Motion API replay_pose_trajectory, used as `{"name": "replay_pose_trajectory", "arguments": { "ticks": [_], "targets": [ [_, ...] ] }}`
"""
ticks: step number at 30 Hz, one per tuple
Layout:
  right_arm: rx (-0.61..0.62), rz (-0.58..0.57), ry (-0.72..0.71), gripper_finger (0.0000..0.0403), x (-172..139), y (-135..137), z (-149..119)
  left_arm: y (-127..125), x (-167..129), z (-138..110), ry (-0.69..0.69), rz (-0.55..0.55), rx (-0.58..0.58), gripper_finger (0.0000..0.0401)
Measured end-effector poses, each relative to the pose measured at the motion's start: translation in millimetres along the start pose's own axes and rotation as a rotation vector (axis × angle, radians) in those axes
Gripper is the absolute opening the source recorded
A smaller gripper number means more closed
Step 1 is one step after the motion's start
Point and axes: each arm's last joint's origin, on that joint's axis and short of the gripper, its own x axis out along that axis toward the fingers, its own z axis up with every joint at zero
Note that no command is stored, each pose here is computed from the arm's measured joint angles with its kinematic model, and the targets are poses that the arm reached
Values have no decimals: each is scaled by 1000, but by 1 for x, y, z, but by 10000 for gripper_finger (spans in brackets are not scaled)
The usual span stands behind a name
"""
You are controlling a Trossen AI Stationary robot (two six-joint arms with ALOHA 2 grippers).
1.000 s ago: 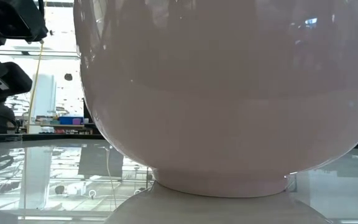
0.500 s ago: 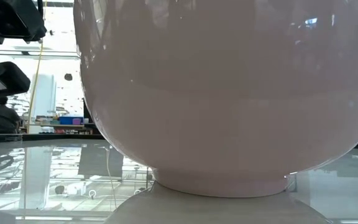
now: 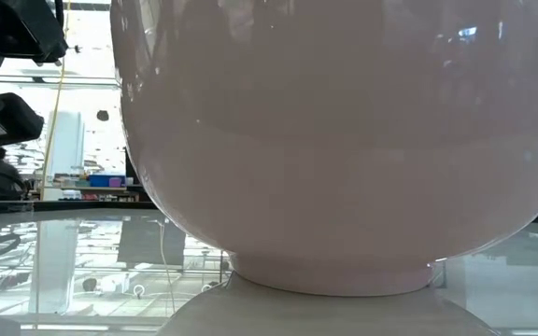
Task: Nest bowls inside each other
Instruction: Stack the blue patterned bowl on top of the gray bowl
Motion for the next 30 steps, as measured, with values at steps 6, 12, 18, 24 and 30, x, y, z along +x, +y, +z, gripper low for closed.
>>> {"name": "replay_pose_trajectory", "arguments": {
  "ticks": [6,12,18,24,30],
  "targets": [
    [25,-43,26,178,14,5,-20,0,0,0,0,1,8,126],
    [36,-103,18,178,31,8,-35,0,0,0,0,1,12,126],
    [54,-138,8,178,49,13,-42,0,0,0,0,1,12,126],
    [97,-134,-6,178,57,16,-44,0,0,0,0,1,11,126],
    [140,-132,-7,178,67,12,-47,0,0,0,-6,8,9,126]
  ]
}}
